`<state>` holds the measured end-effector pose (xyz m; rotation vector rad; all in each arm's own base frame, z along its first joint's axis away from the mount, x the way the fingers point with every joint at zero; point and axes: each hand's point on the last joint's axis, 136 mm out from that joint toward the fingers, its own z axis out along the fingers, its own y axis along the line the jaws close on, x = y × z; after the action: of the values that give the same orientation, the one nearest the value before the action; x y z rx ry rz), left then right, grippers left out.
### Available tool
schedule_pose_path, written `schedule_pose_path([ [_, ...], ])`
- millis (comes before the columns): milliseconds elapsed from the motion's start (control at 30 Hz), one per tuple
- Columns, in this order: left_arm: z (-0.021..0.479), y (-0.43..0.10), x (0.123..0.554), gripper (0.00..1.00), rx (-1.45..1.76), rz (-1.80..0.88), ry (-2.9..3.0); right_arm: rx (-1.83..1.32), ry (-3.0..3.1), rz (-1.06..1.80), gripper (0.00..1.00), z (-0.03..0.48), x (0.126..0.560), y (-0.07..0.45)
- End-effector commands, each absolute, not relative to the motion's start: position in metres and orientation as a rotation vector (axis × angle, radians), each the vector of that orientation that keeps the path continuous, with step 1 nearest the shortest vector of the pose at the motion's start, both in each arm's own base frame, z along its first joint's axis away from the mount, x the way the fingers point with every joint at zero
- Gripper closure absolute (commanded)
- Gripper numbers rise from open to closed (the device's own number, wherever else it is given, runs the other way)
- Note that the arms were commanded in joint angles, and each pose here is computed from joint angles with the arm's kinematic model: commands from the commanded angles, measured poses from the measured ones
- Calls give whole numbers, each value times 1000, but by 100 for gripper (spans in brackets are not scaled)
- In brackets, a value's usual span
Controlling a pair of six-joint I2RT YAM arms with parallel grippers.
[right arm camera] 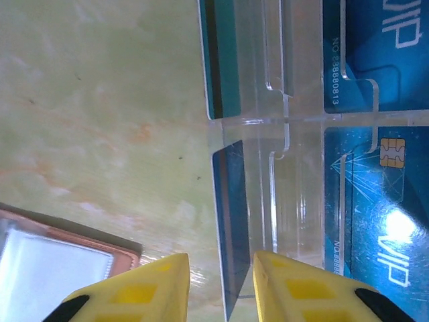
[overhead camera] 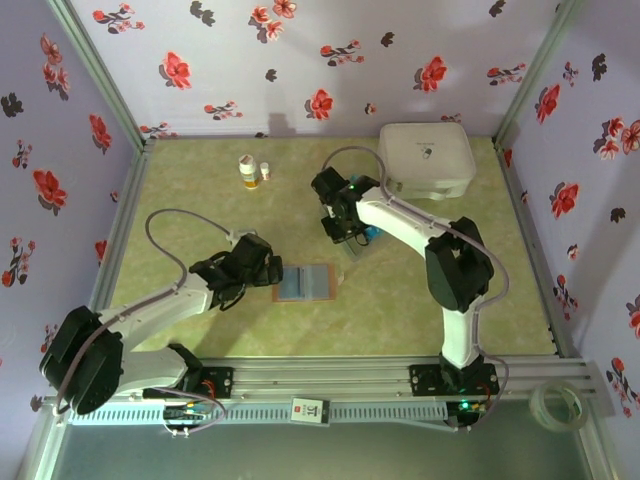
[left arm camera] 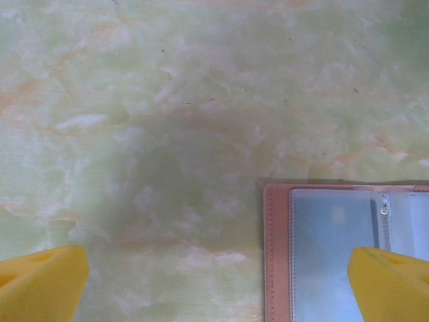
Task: Put the credit cards into the card holder
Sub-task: Pick up the credit card from the storage box.
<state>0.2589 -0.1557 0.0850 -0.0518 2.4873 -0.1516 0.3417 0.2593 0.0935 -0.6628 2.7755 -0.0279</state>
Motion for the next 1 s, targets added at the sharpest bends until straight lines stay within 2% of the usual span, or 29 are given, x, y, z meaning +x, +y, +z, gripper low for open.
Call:
schedule_pose_path([
  [0,88,-157,263,0,-46,-147,2491,-730,2778,-173,69,85,339,245],
  [500,83,-158,262,0,-47,-153,2502,-735,2830,-161,72,56,334,247],
  [967,75,-158,257,0,-57,-174,2516,-737,2831,-184,80,51,337,246],
])
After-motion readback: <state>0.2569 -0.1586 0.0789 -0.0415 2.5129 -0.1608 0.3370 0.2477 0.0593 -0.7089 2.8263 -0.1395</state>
